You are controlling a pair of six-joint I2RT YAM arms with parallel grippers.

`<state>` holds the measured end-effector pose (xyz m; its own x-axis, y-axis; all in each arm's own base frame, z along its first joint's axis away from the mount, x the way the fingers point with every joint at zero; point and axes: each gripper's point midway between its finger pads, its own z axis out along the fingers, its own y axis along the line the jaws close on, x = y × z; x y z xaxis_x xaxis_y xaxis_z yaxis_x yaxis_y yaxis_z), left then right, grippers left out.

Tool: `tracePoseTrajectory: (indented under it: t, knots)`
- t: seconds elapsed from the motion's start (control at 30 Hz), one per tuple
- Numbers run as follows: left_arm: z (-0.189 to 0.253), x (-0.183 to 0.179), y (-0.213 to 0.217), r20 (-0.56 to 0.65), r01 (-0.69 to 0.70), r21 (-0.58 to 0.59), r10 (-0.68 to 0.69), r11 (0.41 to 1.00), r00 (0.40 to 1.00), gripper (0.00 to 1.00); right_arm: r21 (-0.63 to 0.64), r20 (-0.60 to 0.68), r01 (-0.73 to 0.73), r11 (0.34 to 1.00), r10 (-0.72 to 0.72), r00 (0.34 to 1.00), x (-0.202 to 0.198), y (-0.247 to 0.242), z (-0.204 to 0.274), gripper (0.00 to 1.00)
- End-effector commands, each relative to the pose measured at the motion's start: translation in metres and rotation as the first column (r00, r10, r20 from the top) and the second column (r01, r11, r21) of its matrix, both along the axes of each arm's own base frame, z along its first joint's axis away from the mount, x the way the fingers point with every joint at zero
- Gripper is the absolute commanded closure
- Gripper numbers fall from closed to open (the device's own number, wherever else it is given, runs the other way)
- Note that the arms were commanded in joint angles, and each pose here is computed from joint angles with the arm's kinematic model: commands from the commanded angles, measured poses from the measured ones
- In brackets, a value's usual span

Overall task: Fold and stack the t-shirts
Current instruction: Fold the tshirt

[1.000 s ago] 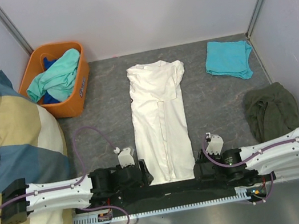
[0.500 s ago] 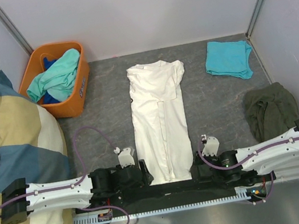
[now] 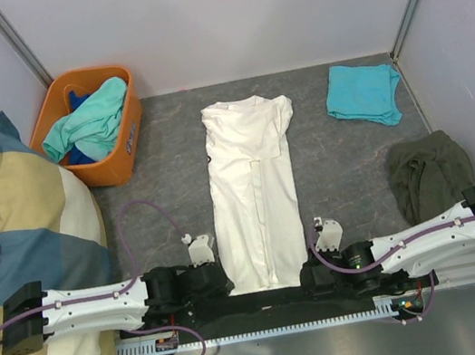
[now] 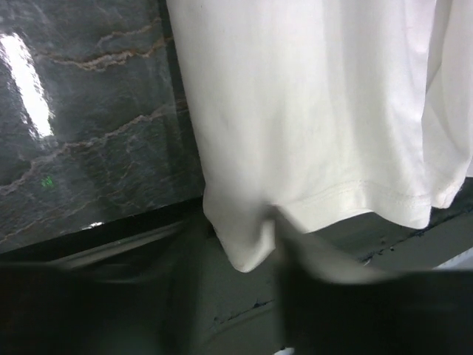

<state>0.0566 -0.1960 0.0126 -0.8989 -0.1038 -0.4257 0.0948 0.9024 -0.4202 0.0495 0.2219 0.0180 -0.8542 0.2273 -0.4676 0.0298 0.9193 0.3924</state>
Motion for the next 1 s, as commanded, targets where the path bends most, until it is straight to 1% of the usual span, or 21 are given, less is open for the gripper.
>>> tracePoseTrajectory:
  t: [0.0, 0.03, 0.2, 0.3, 0.37, 0.4, 0.47, 0.5, 0.53, 0.57, 0.6, 0.63, 0.67, 0.7, 0.73, 0.77, 0.8, 0.87, 0.9, 0.93, 0.97]
  knots:
    - [0.011, -0.007, -0.009, -0.015, 0.032, -0.019, -0.033, 0.999, 0.999, 0.92, 0.065, -0.023, -0.010, 0.998, 0.012, 1.000, -0.007, 0.012, 0.009, 0.97]
    - [0.018, -0.004, -0.014, 0.002, 0.035, -0.032, -0.035, 0.999, 0.999, 0.98, 0.069, -0.016, -0.006, 0.998, 0.008, 1.000, -0.006, 0.012, 0.011, 0.99]
    - [0.050, 0.018, -0.029, 0.144, 0.056, -0.045, -0.048, 0.997, 0.988, 0.98, 0.110, 0.079, 0.007, 0.994, -0.016, 0.997, 0.011, 0.014, 0.031, 1.00]
    - [0.068, 0.033, -0.035, 0.232, 0.057, -0.024, -0.050, 0.998, 0.971, 0.98, 0.092, 0.159, 0.007, 0.996, -0.022, 0.987, 0.027, 0.014, 0.047, 1.00]
    - [0.079, 0.042, -0.041, 0.283, 0.059, -0.018, -0.051, 0.998, 0.958, 0.98, 0.068, 0.201, 0.029, 0.997, -0.042, 0.979, 0.043, 0.011, 0.053, 1.00]
    - [0.080, 0.046, -0.045, 0.294, 0.059, -0.004, -0.055, 0.998, 0.954, 0.98, 0.043, 0.227, 0.017, 0.999, -0.026, 0.974, 0.048, 0.011, 0.057, 1.00]
    - [0.084, 0.058, -0.050, 0.325, 0.067, 0.007, -0.066, 0.998, 0.943, 0.98, 0.017, 0.268, 0.060, 0.998, -0.062, 0.962, 0.068, 0.008, 0.062, 1.00]
    - [0.082, 0.063, -0.051, 0.335, 0.065, 0.023, -0.069, 0.998, 0.940, 0.98, -0.012, 0.298, 0.033, 0.999, -0.028, 0.954, 0.076, 0.012, 0.066, 1.00]
    - [0.086, 0.074, -0.054, 0.361, 0.058, 0.017, -0.060, 0.998, 0.931, 0.98, -0.016, 0.312, 0.069, 0.997, -0.061, 0.948, 0.091, 0.009, 0.070, 1.00]
    - [0.087, 0.080, -0.055, 0.370, 0.061, 0.017, -0.063, 0.998, 0.927, 0.98, -0.040, 0.319, 0.066, 0.997, -0.050, 0.946, 0.098, 0.009, 0.069, 1.00]
    - [0.088, 0.086, -0.056, 0.383, 0.062, 0.018, -0.064, 0.998, 0.922, 0.98, -0.013, 0.334, 0.071, 0.997, -0.063, 0.941, 0.107, 0.016, 0.078, 1.00]
    - [0.089, 0.101, -0.051, 0.404, 0.040, 0.038, -0.052, 0.998, 0.913, 0.98, -0.050, 0.357, 0.081, 0.995, -0.058, 0.932, 0.122, 0.010, 0.081, 1.00]
    - [0.094, 0.111, -0.055, 0.421, 0.033, 0.018, -0.037, 0.999, 0.906, 0.98, -0.069, 0.365, 0.091, 0.993, -0.060, 0.929, 0.131, 0.010, 0.080, 1.00]
    - [0.098, 0.121, -0.054, 0.446, 0.037, 0.031, -0.047, 0.999, 0.894, 0.98, -0.049, 0.374, 0.091, 0.995, -0.066, 0.925, 0.141, 0.017, 0.087, 1.00]
    - [0.097, 0.138, -0.047, 0.450, -0.002, 0.044, -0.018, 0.999, 0.893, 0.98, -0.086, 0.390, 0.108, 0.990, -0.066, 0.918, 0.156, 0.009, 0.089, 1.00]
    - [0.104, 0.149, -0.049, 0.472, -0.016, 0.027, 0.001, 1.000, 0.882, 0.98, -0.111, 0.392, 0.115, 0.987, -0.063, 0.918, 0.165, 0.009, 0.086, 1.00]
    - [0.110, 0.168, -0.041, 0.497, -0.045, 0.043, 0.017, 0.998, 0.868, 0.98, -0.083, 0.402, 0.107, 0.991, -0.065, 0.913, 0.176, 0.018, 0.094, 1.00]
    - [0.116, 0.187, -0.046, 0.518, -0.045, 0.027, 0.025, 0.999, 0.855, 0.98, -0.125, 0.408, 0.123, 0.984, -0.063, 0.911, 0.199, 0.012, 0.091, 1.00]
    - [0.125, 0.203, -0.043, 0.540, -0.059, 0.032, 0.033, 0.998, 0.841, 0.98, -0.090, 0.418, 0.139, 0.986, -0.090, 0.904, 0.215, 0.015, 0.099, 1.00]
    - [0.128, 0.210, -0.045, 0.546, -0.053, 0.031, 0.027, 0.998, 0.838, 0.98, -0.089, 0.419, 0.143, 0.986, -0.094, 0.903, 0.224, 0.015, 0.100, 1.00]
    - [0.118, 0.217, -0.045, 0.533, -0.056, 0.067, 0.011, 0.996, 0.846, 0.98, -0.125, 0.414, 0.131, 0.983, -0.069, 0.908, 0.232, 0.016, 0.093, 1.00]
